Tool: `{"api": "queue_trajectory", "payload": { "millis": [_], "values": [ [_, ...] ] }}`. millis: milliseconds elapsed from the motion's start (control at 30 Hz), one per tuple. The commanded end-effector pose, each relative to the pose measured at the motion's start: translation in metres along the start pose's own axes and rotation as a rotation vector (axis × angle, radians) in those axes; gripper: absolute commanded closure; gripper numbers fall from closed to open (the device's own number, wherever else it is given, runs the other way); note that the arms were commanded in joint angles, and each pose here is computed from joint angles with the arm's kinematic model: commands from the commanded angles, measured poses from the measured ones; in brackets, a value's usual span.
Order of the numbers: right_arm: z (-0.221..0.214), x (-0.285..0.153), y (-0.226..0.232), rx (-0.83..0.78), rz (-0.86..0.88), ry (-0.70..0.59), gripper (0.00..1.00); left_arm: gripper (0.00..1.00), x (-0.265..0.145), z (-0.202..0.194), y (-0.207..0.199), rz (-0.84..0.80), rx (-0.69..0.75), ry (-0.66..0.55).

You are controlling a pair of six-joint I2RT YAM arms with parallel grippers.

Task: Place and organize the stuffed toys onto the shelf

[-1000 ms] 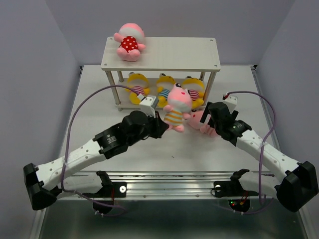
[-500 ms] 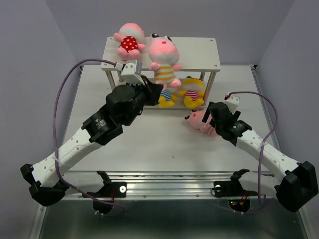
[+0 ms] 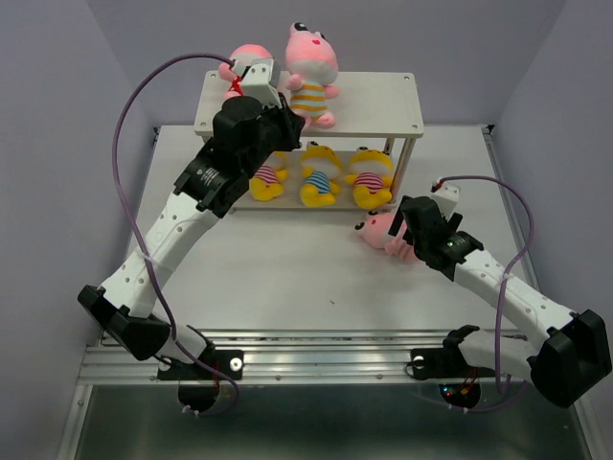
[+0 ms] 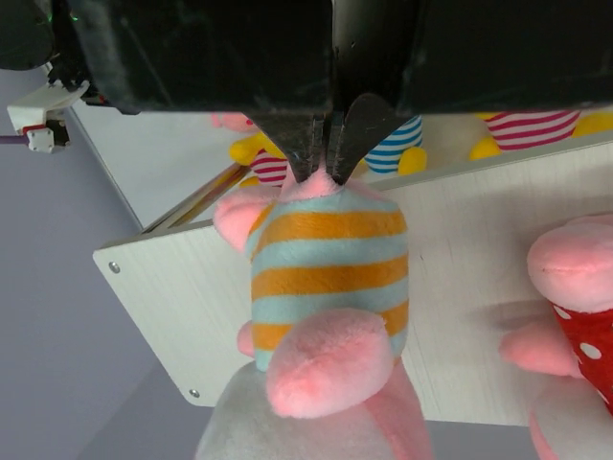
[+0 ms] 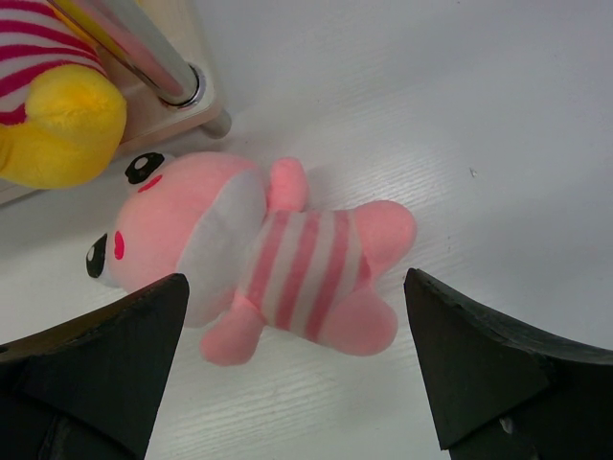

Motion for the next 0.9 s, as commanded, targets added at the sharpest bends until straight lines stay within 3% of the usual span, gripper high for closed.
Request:
{"api": "queue_trajectory", "payload": {
  "millis": [0,133,567,867],
  "values": [
    [0.013,-0.004,0.002,0.032,0.001,-0.05,0.0,1.0,-0.014,0.035,-0.002,-0.103,0.062,-0.094],
    [0.014,-0.005,0.001,0.039,0.007,-0.053,0.0,1.0,-0.005,0.029,0.002,-0.184,0.073,-0.058],
    [0.011,-0.002,-0.001,0.028,-0.011,-0.056,0.0,1.0,0.027,0.015,0.015,-0.227,0.021,0.068],
    [0.012,0.0,-0.002,0.025,-0.027,-0.065,0.0,1.0,0.03,0.013,0.022,-0.165,-0.03,0.087]
  ]
}}
Point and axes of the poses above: each gripper's point midway between its finger pads, its own x axis out along the fingers, its own y axis along the line the jaws close on, z = x × y, the point moved 6 cm from there along -x, back along the fingers, and after that the axes turned 13 degrees about x, right-handed, at the moved point
